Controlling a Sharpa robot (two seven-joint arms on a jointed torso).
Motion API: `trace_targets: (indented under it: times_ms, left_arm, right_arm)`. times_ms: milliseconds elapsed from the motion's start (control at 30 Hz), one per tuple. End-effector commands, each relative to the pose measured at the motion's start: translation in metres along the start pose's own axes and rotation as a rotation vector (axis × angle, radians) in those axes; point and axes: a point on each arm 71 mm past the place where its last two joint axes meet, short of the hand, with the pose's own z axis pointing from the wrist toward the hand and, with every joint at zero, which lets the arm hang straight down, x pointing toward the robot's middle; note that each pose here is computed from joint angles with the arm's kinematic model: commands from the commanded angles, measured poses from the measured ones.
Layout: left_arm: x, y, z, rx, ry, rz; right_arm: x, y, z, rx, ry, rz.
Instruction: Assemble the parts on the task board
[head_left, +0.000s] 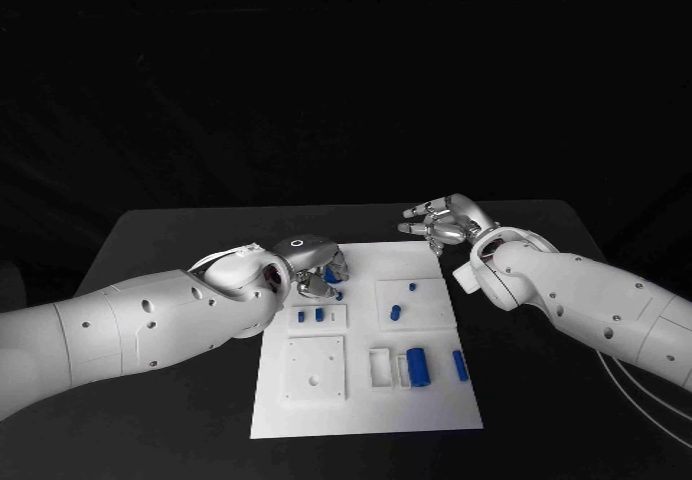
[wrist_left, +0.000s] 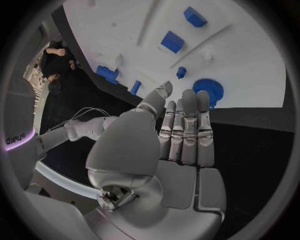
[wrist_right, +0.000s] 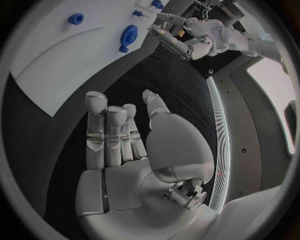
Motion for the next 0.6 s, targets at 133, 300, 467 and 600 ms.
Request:
trace_targets:
  times_ms: [133,300,467,600]
  left_arm:
    - [0.0076,-0.0027,0.0044,0.049,0.01,0.074]
    - [0.0112,-0.0008,0.0058,0.051,0.005,0.079]
    - [0.0149,0.0007,0.0077,0.052,0.005,0.082]
    - [0.0182,0.0016,0.0094,0.051,0.016,0.082]
  right_arm:
    - [0.002,0.002,0.0,-0.016,0.008,0.003]
    - [0.002,0.003,0.0,-0.017,0.009,0.003]
    - [0.003,0.003,0.0,-0.019,0.01,0.004]
    - [0.003,0.004,0.0,-0.019,0.011,0.004]
